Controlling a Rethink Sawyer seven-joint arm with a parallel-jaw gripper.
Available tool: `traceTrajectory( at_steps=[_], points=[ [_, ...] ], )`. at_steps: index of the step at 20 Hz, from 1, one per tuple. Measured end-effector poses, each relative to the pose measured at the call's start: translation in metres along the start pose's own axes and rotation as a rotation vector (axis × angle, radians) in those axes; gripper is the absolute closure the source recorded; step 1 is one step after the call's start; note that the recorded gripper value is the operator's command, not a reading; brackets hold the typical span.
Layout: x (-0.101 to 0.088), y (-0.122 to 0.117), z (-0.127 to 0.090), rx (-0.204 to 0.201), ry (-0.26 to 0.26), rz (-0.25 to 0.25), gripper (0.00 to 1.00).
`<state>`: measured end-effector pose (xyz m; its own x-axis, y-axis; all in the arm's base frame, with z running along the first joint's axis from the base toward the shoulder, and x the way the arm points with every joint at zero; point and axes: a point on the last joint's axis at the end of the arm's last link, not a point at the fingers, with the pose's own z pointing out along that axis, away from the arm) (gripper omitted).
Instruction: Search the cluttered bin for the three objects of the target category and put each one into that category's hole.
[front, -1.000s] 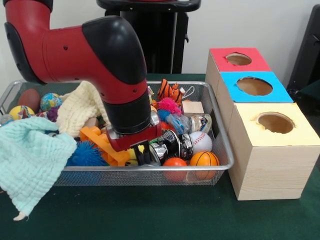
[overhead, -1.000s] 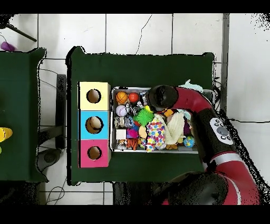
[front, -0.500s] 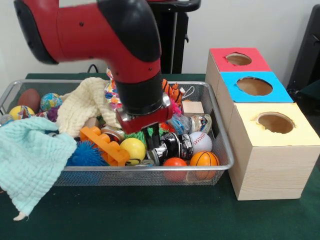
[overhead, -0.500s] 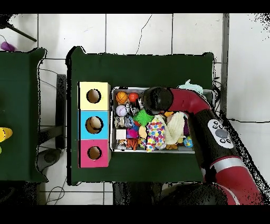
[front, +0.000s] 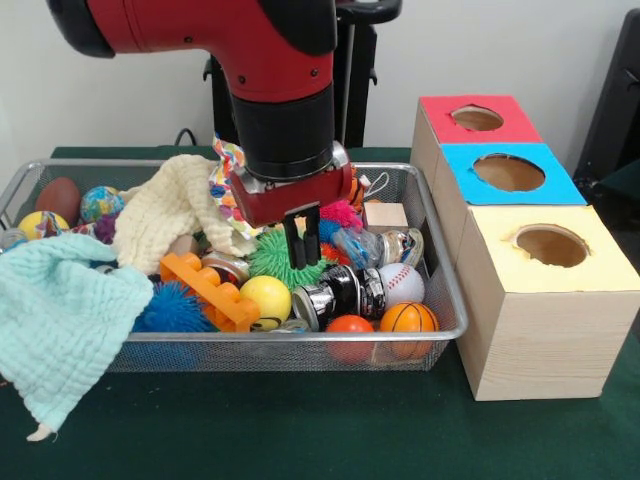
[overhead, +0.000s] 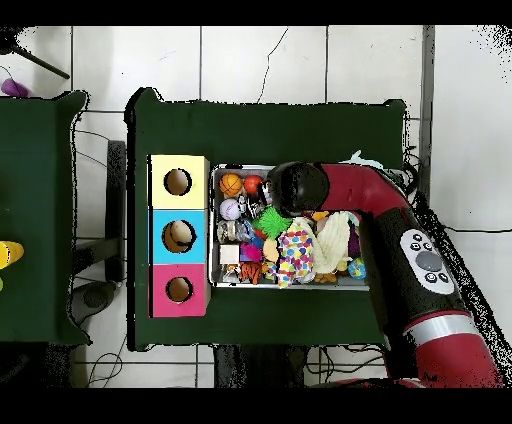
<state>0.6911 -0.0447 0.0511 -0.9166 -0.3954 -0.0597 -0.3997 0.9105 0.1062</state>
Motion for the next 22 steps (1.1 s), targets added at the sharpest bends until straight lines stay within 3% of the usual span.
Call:
traceTrajectory(
  at_steps=[7, 13, 17, 18, 20, 22],
  points=[
    [0.006, 0.0, -0.001, 0.02, 0.026, 0.012, 1.0],
    [0.019, -0.002, 0.0, 0.025, 0.069, 0.116, 1.0],
    [0.033, 0.001, -0.003, 0.024, 0.107, 0.285, 1.0],
    [0.039, 0.003, -0.005, 0.025, 0.122, 0.371, 1.0],
    [0.045, 0.005, -0.006, 0.029, 0.137, 0.448, 1.0],
    [0.052, 0.006, -0.007, 0.042, 0.157, 0.579, 1.0]
  ],
)
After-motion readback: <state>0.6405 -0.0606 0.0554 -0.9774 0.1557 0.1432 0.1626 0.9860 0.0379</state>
